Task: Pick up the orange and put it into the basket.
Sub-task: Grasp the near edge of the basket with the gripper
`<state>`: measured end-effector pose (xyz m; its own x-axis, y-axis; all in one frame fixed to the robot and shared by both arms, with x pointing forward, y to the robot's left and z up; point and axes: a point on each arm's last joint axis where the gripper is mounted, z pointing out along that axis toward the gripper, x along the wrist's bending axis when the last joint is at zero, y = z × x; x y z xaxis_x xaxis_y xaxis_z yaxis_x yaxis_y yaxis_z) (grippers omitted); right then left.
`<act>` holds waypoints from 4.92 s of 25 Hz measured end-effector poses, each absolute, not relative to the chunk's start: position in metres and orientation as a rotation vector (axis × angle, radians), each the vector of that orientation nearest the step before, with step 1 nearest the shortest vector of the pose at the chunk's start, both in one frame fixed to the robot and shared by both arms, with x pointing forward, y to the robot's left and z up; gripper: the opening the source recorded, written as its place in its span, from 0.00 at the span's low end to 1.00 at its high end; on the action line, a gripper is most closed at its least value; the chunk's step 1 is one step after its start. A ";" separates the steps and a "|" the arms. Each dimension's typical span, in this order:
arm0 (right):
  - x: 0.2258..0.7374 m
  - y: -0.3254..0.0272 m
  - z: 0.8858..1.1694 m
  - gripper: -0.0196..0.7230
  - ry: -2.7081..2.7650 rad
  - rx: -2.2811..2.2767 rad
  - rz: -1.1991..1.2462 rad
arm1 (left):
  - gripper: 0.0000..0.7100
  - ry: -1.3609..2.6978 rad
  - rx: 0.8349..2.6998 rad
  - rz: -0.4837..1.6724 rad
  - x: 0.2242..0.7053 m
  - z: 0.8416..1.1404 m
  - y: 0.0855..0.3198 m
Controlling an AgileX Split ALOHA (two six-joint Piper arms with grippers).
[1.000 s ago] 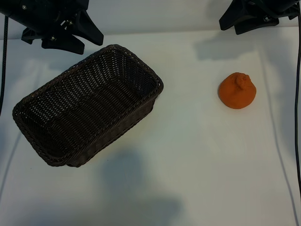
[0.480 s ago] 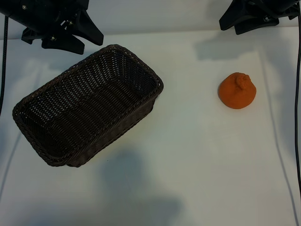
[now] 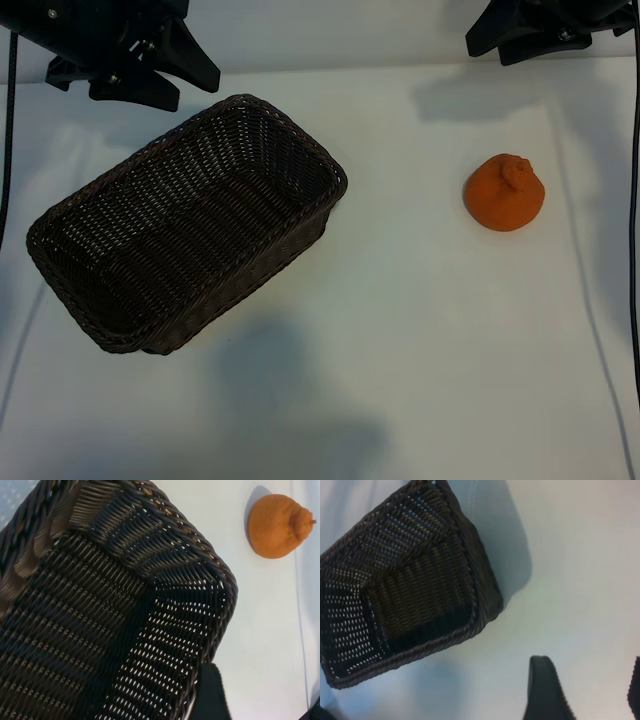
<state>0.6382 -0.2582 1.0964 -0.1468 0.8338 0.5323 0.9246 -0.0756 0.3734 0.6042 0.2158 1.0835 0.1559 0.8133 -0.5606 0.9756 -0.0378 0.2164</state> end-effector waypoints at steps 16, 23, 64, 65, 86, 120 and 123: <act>0.638 -0.258 1.096 0.58 -2.040 -1.959 -1.026 | 0.79 1.694 1.840 -0.303 0.611 1.085 0.217; 0.638 -0.258 1.096 0.58 -2.040 -1.959 -1.026 | 0.79 1.693 1.866 -0.341 0.608 1.084 0.216; 0.640 -0.259 1.097 0.58 -2.068 -1.964 -1.050 | 0.79 2.303 1.533 -0.252 0.596 1.081 0.290; 0.640 -0.259 1.097 0.58 -2.068 -1.964 -1.050 | 0.79 2.328 1.544 -0.263 0.593 1.074 0.291; 0.640 -0.259 1.097 0.58 -2.068 -1.965 -1.051 | 0.79 2.538 1.583 -0.120 0.563 1.056 0.307; 0.640 -0.259 1.097 0.58 -2.068 -1.965 -1.051 | 0.79 2.731 1.665 -0.140 0.535 1.006 0.316; 0.640 -0.259 1.097 0.58 -2.068 -1.964 -1.050 | 0.79 2.731 1.637 -0.112 0.537 1.006 0.317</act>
<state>0.6403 -0.2592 1.0967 -0.1617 0.8418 0.5151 0.9126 -0.0712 0.4027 0.5373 0.3166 1.0056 -0.4713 0.8820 0.0022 0.8789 0.4698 -0.0831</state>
